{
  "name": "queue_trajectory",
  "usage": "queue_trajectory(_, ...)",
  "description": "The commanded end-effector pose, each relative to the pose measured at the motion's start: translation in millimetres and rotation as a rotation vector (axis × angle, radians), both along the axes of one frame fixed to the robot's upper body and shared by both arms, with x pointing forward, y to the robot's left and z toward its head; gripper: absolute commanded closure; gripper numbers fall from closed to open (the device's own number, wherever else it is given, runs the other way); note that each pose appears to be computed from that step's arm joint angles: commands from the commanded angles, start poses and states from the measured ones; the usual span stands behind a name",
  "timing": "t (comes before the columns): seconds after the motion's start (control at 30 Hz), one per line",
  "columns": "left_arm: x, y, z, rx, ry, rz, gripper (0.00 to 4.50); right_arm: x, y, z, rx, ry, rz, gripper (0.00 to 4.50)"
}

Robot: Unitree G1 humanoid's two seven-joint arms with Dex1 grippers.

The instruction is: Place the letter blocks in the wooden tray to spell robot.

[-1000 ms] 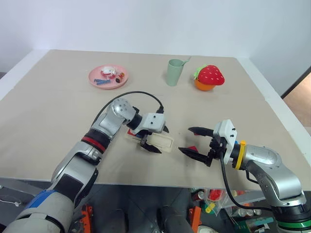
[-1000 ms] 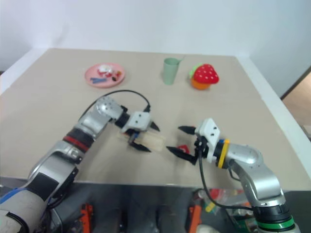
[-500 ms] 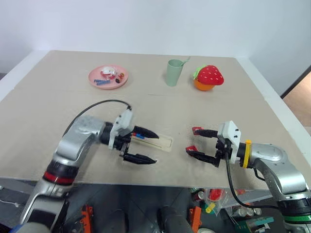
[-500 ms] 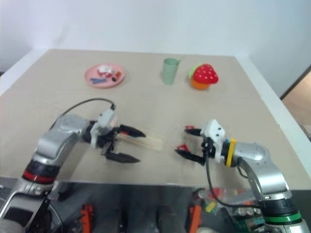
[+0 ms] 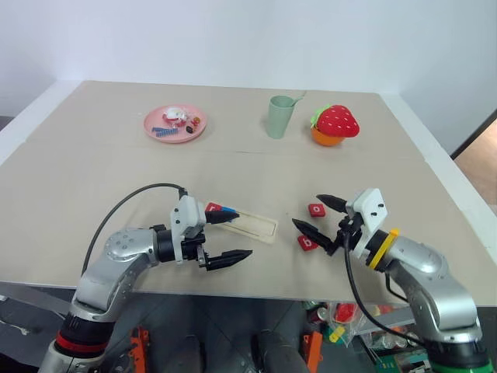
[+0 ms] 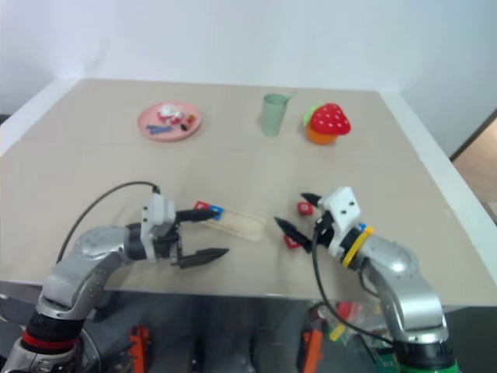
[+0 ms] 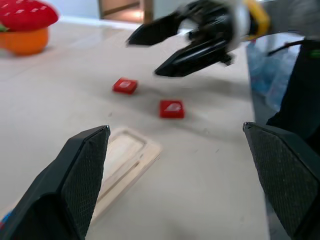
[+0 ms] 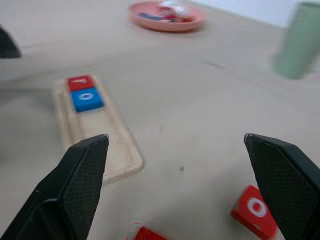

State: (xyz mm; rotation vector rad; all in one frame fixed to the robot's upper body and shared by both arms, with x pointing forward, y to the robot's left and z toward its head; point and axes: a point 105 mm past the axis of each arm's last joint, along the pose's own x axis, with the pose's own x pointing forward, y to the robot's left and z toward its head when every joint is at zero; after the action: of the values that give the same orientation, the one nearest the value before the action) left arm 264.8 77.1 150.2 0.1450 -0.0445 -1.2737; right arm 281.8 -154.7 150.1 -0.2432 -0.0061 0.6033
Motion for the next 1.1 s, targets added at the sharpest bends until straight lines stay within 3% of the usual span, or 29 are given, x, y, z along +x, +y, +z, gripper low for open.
queue_trajectory(0.03, -2, 1, 12, 0.004, -0.079, 0.014, 0.08, -12, 11, 8, 0.034, -0.062, -0.143, 0.0)
queue_trajectory(0.47, 0, 2, 14, 0.005, -0.116, 0.006, 0.08, -11, 21, -38, 0.071, 0.093, -0.372, 0.0)
queue_trajectory(0.83, -4, 2, 15, 0.018, -0.113, -0.012, 0.08, -8, 11, -57, 0.117, 0.195, -0.446, 0.0)
queue_trajectory(0.93, -8, 2, 14, 0.017, -0.089, -0.029, 0.0, -10, 12, -61, 0.121, 0.228, -0.451, 0.81)
queue_trajectory(1.1, -10, 2, 14, 0.03, -0.089, -0.04, 0.0, -15, 16, -63, 0.15, 0.274, -0.476, 2.62)
